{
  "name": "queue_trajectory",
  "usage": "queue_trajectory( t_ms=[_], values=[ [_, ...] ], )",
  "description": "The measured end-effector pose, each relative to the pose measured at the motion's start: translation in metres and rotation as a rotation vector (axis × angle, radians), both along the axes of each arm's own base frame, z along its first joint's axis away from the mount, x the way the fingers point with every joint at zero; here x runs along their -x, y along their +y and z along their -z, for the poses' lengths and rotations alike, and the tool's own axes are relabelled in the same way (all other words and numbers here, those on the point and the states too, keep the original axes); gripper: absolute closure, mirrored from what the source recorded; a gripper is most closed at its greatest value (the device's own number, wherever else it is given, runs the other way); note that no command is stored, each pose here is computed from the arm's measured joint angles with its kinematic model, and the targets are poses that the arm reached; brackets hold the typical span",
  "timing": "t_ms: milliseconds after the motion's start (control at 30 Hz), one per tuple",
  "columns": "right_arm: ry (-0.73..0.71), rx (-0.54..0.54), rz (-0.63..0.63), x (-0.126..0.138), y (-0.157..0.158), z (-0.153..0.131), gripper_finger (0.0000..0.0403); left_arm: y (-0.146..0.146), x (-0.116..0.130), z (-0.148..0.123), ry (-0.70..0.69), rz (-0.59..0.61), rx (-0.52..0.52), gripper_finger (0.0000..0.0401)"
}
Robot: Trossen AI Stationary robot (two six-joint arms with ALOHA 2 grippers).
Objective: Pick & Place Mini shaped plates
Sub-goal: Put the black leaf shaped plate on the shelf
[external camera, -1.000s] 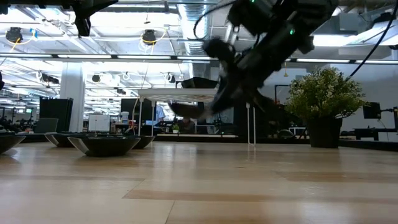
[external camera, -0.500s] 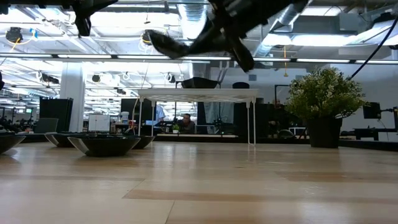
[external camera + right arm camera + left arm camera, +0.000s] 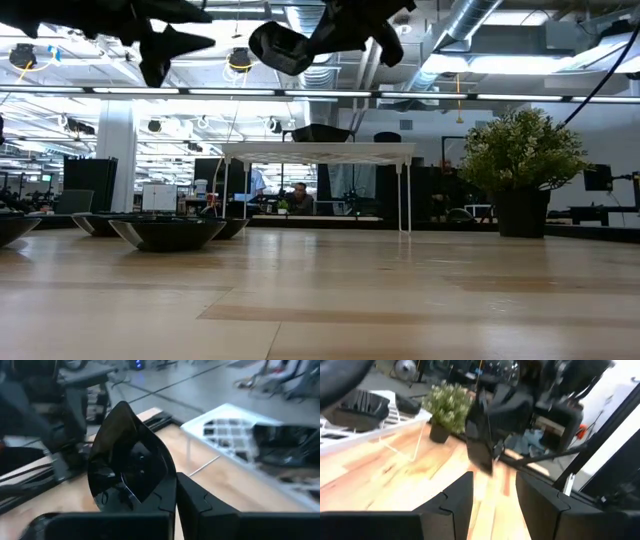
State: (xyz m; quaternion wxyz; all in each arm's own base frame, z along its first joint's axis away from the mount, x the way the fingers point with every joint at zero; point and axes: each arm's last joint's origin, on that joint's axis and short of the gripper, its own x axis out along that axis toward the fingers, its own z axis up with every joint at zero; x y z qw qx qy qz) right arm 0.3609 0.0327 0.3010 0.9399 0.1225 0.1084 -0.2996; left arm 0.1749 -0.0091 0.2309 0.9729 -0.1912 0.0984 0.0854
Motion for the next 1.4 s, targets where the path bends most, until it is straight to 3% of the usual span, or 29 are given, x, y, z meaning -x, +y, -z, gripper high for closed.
queue_trajectory(
  t_ms=[233,500,767,1067,1400],
  values=[
    [0.006,0.06,0.08,-0.001,-0.002,-0.004,0.0403,-0.001,-0.012,0.011,0.047,-0.004,-0.001,0.0251],
    [-0.012,0.058,0.083,-0.009,0.0,0.002,0.0403,0.002,-0.02,0.012,0.012,-0.142,-0.036,0.0251],
    [-0.043,0.073,0.097,-0.01,-0.002,-0.001,0.0403,0.003,-0.027,0.018,0.026,-0.199,-0.052,0.0251],
    [-0.1,0.059,0.109,-0.012,-0.005,-0.006,0.0403,0.003,-0.035,0.016,-0.042,-0.202,-0.04,0.0251],
    [-0.068,0.041,0.128,-0.022,-0.006,0.014,0.0403,0.002,-0.037,0.015,-0.066,-0.2,-0.035,0.0251]
  ],
)
